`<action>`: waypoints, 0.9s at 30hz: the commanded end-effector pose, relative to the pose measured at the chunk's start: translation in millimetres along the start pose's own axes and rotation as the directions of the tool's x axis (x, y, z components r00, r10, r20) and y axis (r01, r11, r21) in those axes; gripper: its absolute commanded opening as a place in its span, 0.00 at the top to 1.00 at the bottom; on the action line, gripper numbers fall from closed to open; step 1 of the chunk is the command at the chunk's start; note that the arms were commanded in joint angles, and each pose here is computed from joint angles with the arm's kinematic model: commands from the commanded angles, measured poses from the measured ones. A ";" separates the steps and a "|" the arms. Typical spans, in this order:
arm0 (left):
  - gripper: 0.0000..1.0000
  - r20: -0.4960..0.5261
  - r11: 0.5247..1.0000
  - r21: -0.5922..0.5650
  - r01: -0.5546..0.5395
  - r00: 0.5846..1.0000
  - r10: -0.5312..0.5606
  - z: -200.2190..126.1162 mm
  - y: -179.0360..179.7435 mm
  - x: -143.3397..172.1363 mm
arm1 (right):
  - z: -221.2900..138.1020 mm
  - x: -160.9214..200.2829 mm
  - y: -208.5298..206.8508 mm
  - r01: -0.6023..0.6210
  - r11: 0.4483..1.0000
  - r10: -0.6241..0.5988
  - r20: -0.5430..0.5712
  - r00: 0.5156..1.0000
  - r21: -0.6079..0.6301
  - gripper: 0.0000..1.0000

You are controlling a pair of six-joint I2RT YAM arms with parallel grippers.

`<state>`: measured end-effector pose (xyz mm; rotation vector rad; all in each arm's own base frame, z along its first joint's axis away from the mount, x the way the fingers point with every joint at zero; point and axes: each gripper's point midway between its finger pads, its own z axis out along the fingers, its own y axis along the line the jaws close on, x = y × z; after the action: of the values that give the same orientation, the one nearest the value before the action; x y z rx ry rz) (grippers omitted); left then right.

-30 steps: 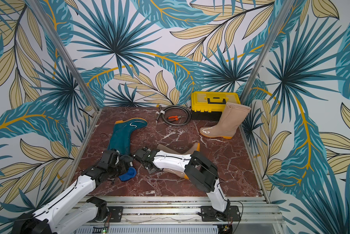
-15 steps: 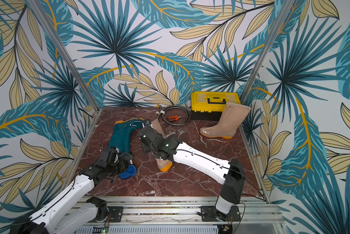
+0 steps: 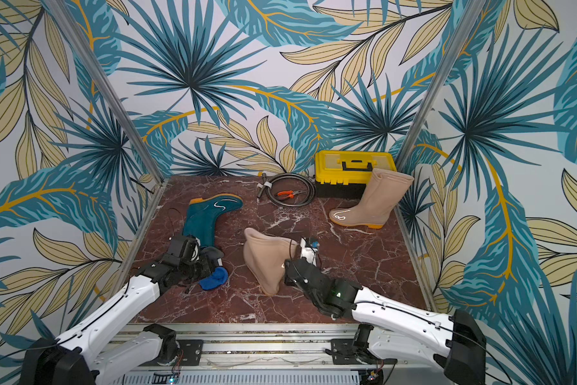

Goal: Wipe the rubber boots with a cloth
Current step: Adjust the rubber boot at the center of the board.

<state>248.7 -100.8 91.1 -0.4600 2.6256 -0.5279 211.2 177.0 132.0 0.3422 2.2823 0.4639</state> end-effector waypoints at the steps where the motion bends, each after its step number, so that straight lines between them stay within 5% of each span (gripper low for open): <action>1: 1.00 -0.015 0.997 0.068 -0.021 1.000 0.023 -5.1 -18.4 -4.2 | -24.7 17.2 -95.3 -0.192 0.942 0.192 0.025 0.981 0.276 0.32; 5: 1.00 -0.021 0.992 0.094 -0.082 0.996 0.084 -6.7 -36.3 0.3 | -56.0 -22.1 -109.0 -0.171 0.938 0.128 0.156 0.979 0.301 0.30; 9: 1.00 -0.036 0.984 0.108 -0.141 0.989 0.145 -5.1 -56.0 10.3 | -53.7 -37.4 -83.5 -0.045 0.955 0.001 0.148 0.989 0.294 0.30; 14: 1.00 -0.040 0.979 0.117 -0.169 0.984 0.175 -1.4 -67.4 14.1 | -11.8 -28.3 -22.5 0.232 0.942 -0.245 0.027 0.969 0.243 0.30; 19: 1.00 -0.061 0.973 0.134 -0.190 0.978 0.200 0.8 -74.2 16.5 | 45.4 2.0 27.5 0.425 0.881 -0.387 -0.200 0.900 0.207 0.32; 23: 1.00 -0.093 0.967 0.148 -0.206 0.971 0.221 7.9 -78.1 23.2 | 81.4 40.6 42.6 0.470 0.865 -0.376 -0.390 0.840 0.177 0.36; 27: 1.00 -0.096 0.965 0.145 -0.220 0.967 0.235 10.5 -78.0 24.3 | 100.6 84.8 72.3 0.365 0.929 -0.285 -0.521 0.805 0.055 0.46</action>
<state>241.1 -173.1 93.1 -0.1375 2.7370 -0.6288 262.6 263.8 82.9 -0.0548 2.6306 0.0219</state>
